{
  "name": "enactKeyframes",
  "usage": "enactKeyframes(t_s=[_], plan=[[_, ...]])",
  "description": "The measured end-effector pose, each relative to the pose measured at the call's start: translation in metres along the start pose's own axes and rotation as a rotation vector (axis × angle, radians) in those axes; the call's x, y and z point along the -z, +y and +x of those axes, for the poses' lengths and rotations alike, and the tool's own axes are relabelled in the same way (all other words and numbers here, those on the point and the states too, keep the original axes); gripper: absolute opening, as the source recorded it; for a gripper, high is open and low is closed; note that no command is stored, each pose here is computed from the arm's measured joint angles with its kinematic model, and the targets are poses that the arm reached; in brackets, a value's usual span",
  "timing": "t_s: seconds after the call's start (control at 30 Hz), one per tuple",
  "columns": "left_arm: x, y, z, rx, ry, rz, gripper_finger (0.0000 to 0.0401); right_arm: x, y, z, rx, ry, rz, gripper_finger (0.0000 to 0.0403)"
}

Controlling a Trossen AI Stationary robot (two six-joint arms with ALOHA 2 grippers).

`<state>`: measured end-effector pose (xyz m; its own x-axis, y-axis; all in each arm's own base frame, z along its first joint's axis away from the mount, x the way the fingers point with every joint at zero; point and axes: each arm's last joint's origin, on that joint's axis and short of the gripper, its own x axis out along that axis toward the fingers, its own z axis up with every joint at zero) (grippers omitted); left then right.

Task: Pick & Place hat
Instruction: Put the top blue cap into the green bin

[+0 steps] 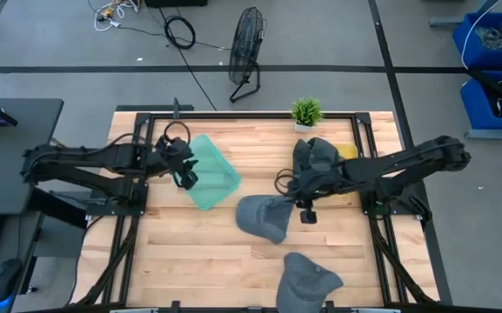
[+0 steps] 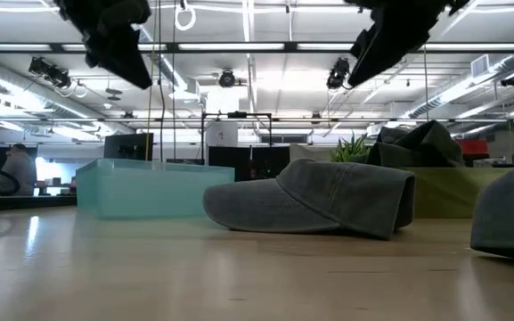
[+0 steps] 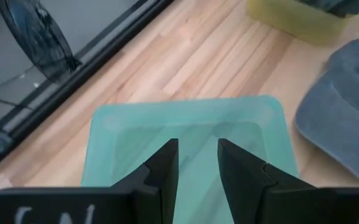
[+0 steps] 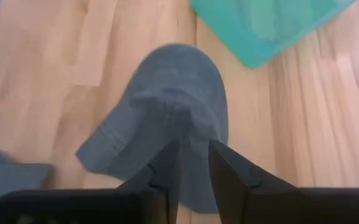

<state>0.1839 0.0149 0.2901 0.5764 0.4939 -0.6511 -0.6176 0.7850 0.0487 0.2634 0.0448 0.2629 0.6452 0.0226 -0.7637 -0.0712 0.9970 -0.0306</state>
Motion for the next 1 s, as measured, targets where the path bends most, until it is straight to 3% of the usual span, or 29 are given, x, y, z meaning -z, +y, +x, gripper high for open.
enactKeyframes(t_s=[0.3,0.57,0.77,1.0], plan=[[0.009,0.003,0.003,-0.006,0.009,-0.039,0.0115,0.0,-0.011,0.066,0.039,0.07,-0.046,0.0093],[0.008,0.002,0.003,-0.005,0.006,-0.041,0.0115,0.012,-0.026,0.102,0.022,0.16,-0.059,0.0161],[0.008,0.002,0.003,-0.005,0.007,-0.04,0.0115,0.013,-0.025,0.119,-0.074,0.139,-0.112,0.0203],[0.008,0.002,0.003,-0.005,0.007,-0.014,0.0115,0.018,-0.027,0.144,-0.032,0.129,-0.067,0.0191]])
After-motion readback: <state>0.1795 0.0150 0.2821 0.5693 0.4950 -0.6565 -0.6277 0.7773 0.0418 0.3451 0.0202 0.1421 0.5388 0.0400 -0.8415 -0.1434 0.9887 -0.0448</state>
